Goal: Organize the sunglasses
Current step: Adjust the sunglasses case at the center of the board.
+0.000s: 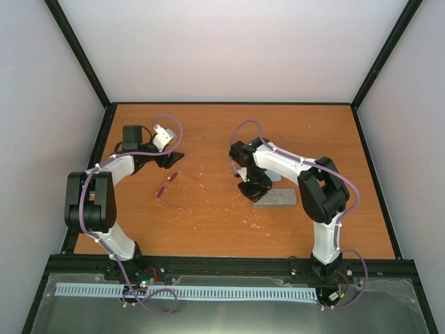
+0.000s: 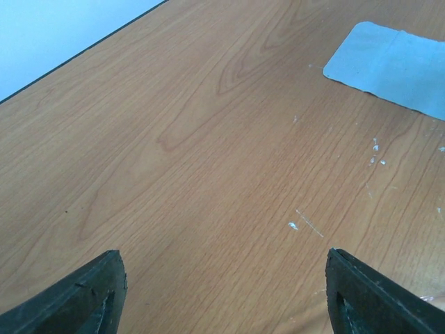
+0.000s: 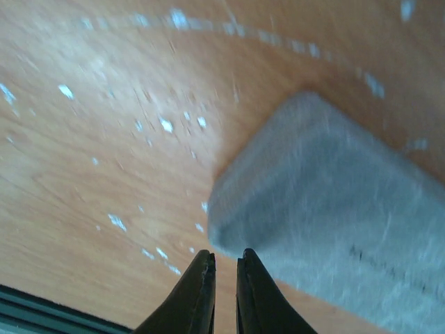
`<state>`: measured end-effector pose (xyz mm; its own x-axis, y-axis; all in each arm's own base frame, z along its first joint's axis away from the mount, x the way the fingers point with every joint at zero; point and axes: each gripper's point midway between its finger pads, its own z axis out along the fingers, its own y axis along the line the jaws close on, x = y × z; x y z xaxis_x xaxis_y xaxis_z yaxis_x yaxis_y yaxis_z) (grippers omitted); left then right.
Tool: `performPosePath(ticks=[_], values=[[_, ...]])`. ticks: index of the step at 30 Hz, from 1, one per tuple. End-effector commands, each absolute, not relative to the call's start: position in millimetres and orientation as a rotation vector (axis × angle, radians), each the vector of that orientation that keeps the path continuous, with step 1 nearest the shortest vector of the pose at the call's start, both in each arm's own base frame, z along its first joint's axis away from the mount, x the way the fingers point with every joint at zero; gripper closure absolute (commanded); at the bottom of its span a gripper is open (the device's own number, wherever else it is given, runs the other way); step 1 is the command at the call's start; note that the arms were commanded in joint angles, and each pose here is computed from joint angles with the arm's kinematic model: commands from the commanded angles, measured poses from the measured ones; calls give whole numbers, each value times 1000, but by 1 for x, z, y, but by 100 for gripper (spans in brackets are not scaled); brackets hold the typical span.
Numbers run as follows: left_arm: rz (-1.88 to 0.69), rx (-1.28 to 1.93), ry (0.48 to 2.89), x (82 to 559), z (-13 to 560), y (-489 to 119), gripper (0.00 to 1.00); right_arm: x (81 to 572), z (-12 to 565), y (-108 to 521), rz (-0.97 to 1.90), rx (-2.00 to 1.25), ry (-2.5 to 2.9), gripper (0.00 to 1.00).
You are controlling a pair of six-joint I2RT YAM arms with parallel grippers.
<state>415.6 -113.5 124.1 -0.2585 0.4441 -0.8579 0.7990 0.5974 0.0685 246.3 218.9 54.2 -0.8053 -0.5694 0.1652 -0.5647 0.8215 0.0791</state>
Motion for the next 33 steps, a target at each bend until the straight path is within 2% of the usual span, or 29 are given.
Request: performPosePath(ticks=[1,4,11,21,27,33], values=[[-543,983,1861,415,129,-122,22,225,62,190,74,745,-2819,88],[-568,973,1858,415,129,-125,22,216,60,173,151,659,-2817,88],[-556,982,1844,418,131,-125,22,219,67,168,97,426,-2925,90],[-534,967,1871,422,128,-121,22,203,42,111,349,112,-2899,92],[-530,960,1888,425,126,-120,22,207,38,77,382,-153,-2955,92],[-513,958,1895,431,126,-118,22,225,20,62,415,-233,-2967,92]])
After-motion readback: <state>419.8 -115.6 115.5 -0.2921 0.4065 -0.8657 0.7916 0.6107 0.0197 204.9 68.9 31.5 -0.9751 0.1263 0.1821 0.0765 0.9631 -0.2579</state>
